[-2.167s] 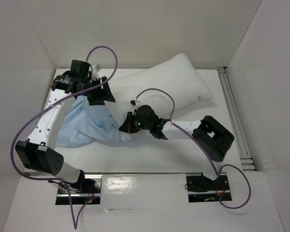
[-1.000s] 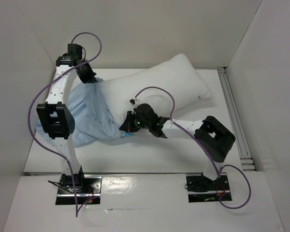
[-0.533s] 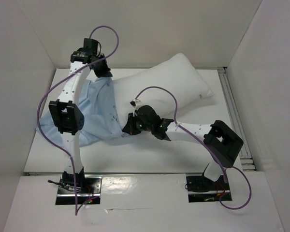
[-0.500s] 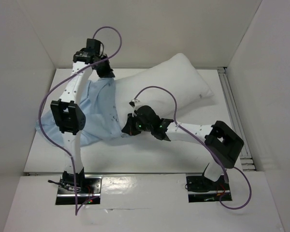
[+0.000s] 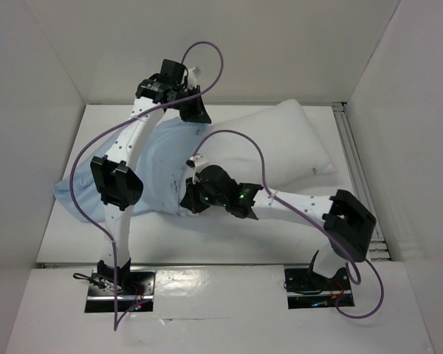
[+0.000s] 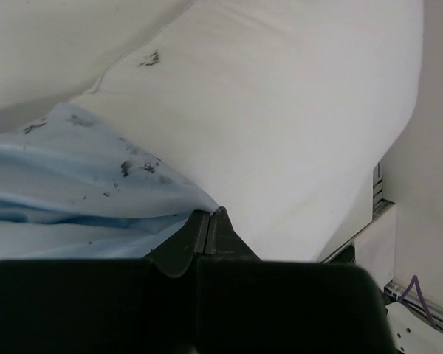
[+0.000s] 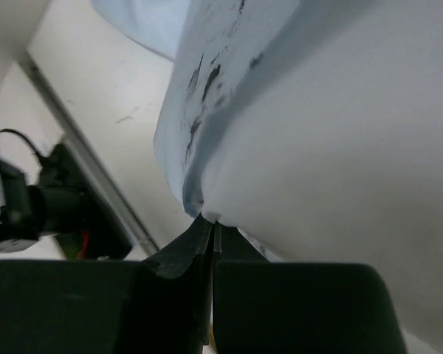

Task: Put the pillow into the pillowcase

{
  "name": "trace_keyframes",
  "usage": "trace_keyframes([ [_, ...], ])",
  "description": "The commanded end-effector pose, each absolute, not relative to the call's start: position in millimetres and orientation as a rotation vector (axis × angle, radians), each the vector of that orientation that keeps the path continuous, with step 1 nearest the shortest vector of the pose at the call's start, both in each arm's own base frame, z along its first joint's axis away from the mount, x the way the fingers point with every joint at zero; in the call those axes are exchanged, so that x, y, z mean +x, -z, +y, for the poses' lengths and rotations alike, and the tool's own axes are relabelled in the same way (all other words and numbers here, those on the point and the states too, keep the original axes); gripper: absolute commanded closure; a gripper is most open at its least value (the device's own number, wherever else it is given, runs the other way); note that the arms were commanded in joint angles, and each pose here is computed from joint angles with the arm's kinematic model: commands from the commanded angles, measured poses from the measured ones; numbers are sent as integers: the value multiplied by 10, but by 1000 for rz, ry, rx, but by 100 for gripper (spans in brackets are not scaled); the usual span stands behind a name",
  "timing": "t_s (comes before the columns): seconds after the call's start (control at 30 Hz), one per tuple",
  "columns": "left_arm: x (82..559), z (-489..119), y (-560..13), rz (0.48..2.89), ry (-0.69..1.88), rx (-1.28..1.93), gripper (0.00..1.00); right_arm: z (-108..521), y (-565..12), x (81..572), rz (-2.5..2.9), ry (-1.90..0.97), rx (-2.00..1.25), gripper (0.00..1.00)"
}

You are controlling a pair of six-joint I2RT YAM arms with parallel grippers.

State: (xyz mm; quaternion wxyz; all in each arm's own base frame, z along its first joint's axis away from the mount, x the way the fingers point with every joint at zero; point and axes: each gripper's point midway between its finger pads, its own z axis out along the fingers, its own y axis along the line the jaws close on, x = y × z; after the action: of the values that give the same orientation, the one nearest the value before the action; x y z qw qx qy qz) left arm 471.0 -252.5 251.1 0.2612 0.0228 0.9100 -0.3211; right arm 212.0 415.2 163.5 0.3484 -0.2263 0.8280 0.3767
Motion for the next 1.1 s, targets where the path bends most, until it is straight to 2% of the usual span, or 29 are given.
trace_keyframes([
  [0.0,4737,-2666,-2770,2357,950,136,100,4375,-1694,2392,2066,-967,-504,100],
  [0.07,4783,-2586,-2733,2353,875,134,100,4344,-1738,2445,2084,-949,-495,99],
  [0.1,4783,-2550,-2700,2364,846,130,100,4329,-1870,2474,2061,-935,-496,92],
  [0.13,4795,-2536,-2694,2364,833,124,99,4280,-1921,2492,2058,-908,-491,79],
  [0.17,4777,-2521,-2670,2371,820,150,97,4224,-1982,2493,2053,-880,-505,48],
  [0.2,4713,-2513,-2650,2401,822,167,96,4094,-2080,2457,2064,-844,-509,35],
  [0.3,4533,-2411,-2645,2447,814,178,85,3703,-2357,2482,2057,-716,-479,14],
  [0.37,4471,-2334,-2727,2430,774,176,67,3464,-2476,2538,2043,-638,-434,9],
  [0.4,4461,-2250,-2874,2390,720,172,50,3311,-2591,2526,2029,-616,-425,7],
  [0.5,4431,-2060,-3181,2331,607,138,31,3050,-2599,2561,2032,-524,-431,3],
  [0.6,4347,-1784,-3387,2304,478,67,18,2851,-2487,2574,2052,-392,-477,1],
  [0.7,4109,-1499,-3566,2274,362,-19,17,2779,-2395,2582,2056,-331,-520,0],
  [0.73,4010,-1435,-3384,2331,333,-72,17,2772,-2374,2577,2048,-338,-516,0],
  [0.8,3691,-1238,-3527,2289,298,-150,31,2802,-2347,2557,2047,-352,-544,0],
  [0.83,3553,-1241,-3187,2367,287,-177,39,2790,-2311,2573,2048,-351,-551,0],
  [0.87,3303,-1189,-3316,2310,311,-183,52,2806,-2307,2560,2050,-362,-559,0],
  [0.9,3273,-1244,-3013,2381,300,-193,54,2815,-2275,2566,2057,-357,-564,0],
  [0.93,2936,-1300,-2748,2430,347,-202,53,2824,-2256,2590,2054,-372,-558,0],
  [0.97,2861,-1368,-2665,2421,399,-215,49,2836,-2233,2585,2049,-375,-575,0],
  [1.0,2741,-1412,-2546,2436,434,-239,39,2840,-2196,2599,2061,-378,-580,0],
  [1.03,2558,-1537,-2532,2424,525,-258,35,2856,-2193,2585,2063,-390,-588,0],
  [1.07,2410,-1557,-2219,2490,515,-280,33,2869,-2164,2623,2068,-394,-584,0],
])
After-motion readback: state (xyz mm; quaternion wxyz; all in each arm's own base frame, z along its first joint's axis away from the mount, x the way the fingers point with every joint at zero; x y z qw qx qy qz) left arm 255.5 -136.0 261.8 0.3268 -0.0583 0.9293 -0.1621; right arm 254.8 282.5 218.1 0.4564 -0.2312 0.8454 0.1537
